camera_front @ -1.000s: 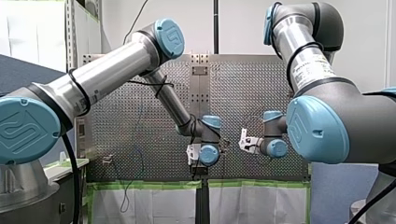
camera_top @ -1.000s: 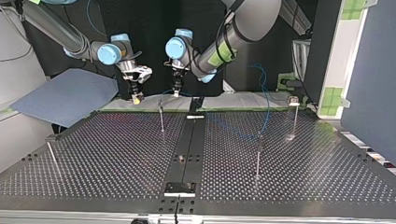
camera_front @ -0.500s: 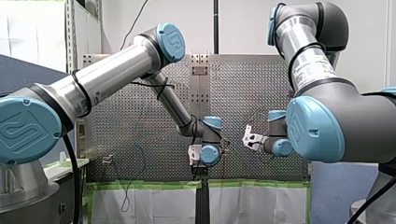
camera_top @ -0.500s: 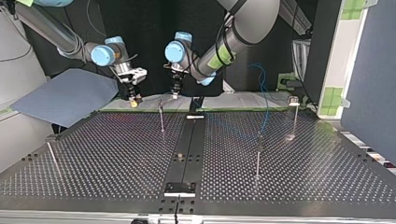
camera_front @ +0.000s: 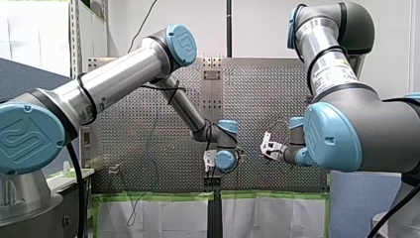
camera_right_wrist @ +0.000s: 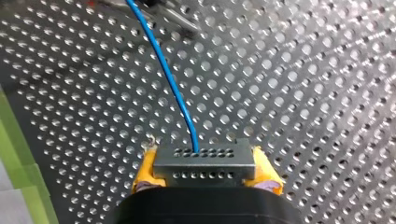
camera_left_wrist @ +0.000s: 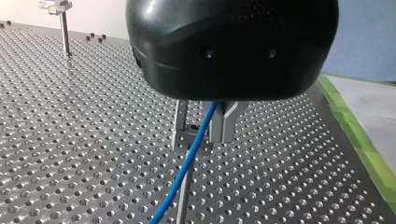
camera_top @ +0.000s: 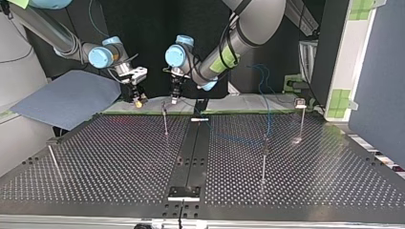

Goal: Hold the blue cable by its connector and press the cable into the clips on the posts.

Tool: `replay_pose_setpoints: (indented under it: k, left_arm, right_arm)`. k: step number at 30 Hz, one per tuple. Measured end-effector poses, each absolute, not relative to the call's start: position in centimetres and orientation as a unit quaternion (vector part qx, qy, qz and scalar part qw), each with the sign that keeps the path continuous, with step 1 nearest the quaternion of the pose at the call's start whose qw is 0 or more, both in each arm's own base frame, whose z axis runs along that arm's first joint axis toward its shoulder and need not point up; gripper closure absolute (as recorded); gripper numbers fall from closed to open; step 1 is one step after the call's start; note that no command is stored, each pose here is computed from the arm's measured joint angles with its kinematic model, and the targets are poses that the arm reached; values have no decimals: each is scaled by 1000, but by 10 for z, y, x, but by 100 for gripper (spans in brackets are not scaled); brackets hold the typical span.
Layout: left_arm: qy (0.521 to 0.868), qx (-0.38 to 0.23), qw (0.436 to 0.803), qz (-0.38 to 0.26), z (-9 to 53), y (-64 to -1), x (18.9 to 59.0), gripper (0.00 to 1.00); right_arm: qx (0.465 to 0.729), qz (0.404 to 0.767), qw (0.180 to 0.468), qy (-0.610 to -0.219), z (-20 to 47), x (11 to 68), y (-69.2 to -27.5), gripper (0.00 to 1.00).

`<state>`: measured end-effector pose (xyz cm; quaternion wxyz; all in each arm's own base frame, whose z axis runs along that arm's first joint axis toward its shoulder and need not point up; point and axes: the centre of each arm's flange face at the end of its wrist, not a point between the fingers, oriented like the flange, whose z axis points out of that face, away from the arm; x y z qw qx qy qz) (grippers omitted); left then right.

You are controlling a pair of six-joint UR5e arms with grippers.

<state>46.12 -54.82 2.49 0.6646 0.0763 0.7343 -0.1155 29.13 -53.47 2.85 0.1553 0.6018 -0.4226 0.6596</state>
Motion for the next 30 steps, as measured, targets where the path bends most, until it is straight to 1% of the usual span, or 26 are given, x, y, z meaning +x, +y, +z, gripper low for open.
replay_pose_setpoints:
  k: [5, 8, 12, 15, 19, 22, 30]
  left_arm:
    - [734, 72, 665, -116, 26, -547, 464, 100]
    - [734, 70, 666, -115, 26, -545, 467, 100]
    - [734, 68, 666, -114, 26, -543, 469, 100]
    - [734, 67, 666, -113, 26, -541, 471, 100]
    - [734, 66, 666, -112, 26, -539, 474, 100]
    - [734, 66, 666, -112, 26, -538, 476, 100]
    - [734, 75, 664, -123, 31, -542, 482, 100]
  right_arm:
    - [622, 651, 144, -410, 26, 289, -530, 100]
    - [630, 644, 146, -408, 25, 287, -528, 100]
    - [635, 633, 163, -412, 23, 282, -529, 100]
    - [637, 624, 181, -415, 22, 277, -532, 100]
    - [635, 614, 205, -421, 22, 271, -536, 100]
    - [632, 610, 217, -426, 22, 268, -538, 100]
    - [626, 615, 230, -421, 28, 270, -547, 100]
